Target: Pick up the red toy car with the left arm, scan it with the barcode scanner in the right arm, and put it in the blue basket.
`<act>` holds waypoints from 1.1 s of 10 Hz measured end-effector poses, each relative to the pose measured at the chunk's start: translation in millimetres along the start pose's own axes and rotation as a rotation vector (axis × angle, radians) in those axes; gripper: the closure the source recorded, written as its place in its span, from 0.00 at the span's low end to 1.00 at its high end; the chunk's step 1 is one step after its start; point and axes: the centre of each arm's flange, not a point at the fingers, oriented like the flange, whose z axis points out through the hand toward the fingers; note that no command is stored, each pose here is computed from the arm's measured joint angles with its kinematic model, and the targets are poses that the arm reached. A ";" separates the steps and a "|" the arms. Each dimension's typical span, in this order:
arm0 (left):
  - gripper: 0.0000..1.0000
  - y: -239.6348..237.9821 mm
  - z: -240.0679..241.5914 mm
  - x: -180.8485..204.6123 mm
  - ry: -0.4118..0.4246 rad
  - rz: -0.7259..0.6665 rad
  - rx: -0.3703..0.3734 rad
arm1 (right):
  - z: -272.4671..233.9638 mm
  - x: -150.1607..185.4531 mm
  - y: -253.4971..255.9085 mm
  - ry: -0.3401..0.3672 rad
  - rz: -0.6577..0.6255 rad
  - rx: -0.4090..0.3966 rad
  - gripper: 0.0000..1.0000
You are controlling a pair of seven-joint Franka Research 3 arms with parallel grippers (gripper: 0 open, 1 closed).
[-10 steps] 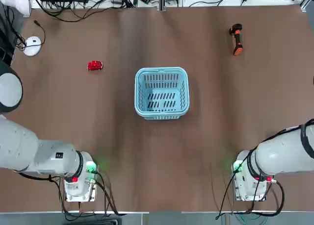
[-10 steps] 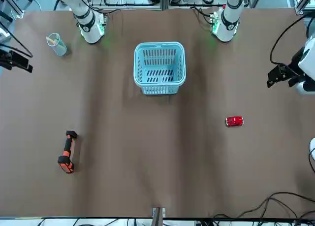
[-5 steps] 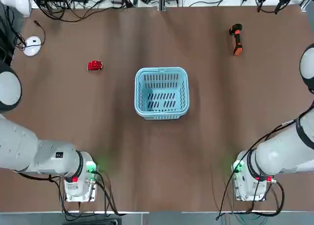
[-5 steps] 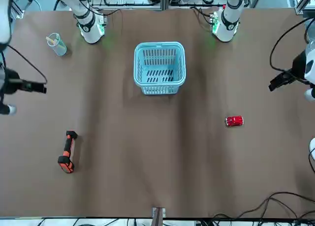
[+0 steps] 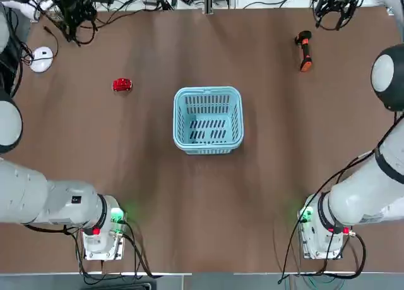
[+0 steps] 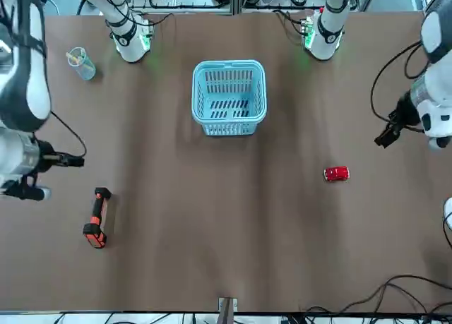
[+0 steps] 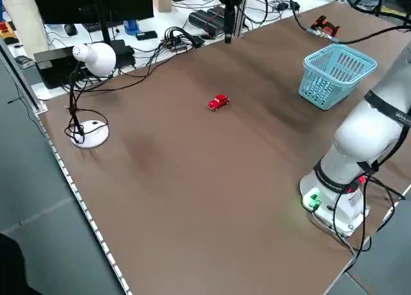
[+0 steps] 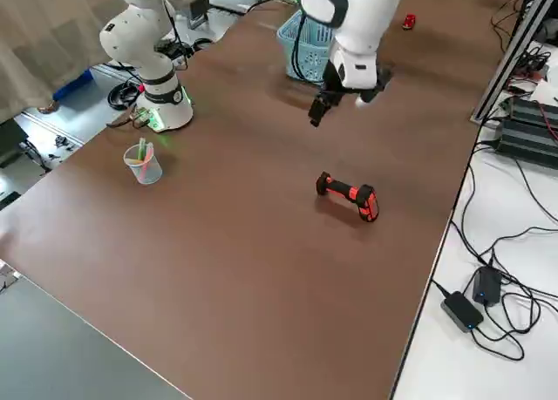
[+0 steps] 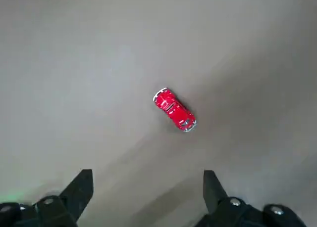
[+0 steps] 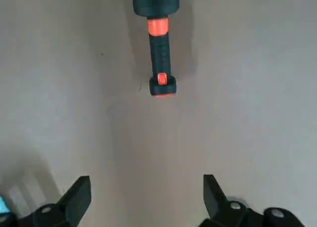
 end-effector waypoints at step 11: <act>0.00 -19.5 226.5 22.1 -0.044 -0.397 -0.007 | 156.2 81.5 7.7 0.199 0.036 -0.009 0.00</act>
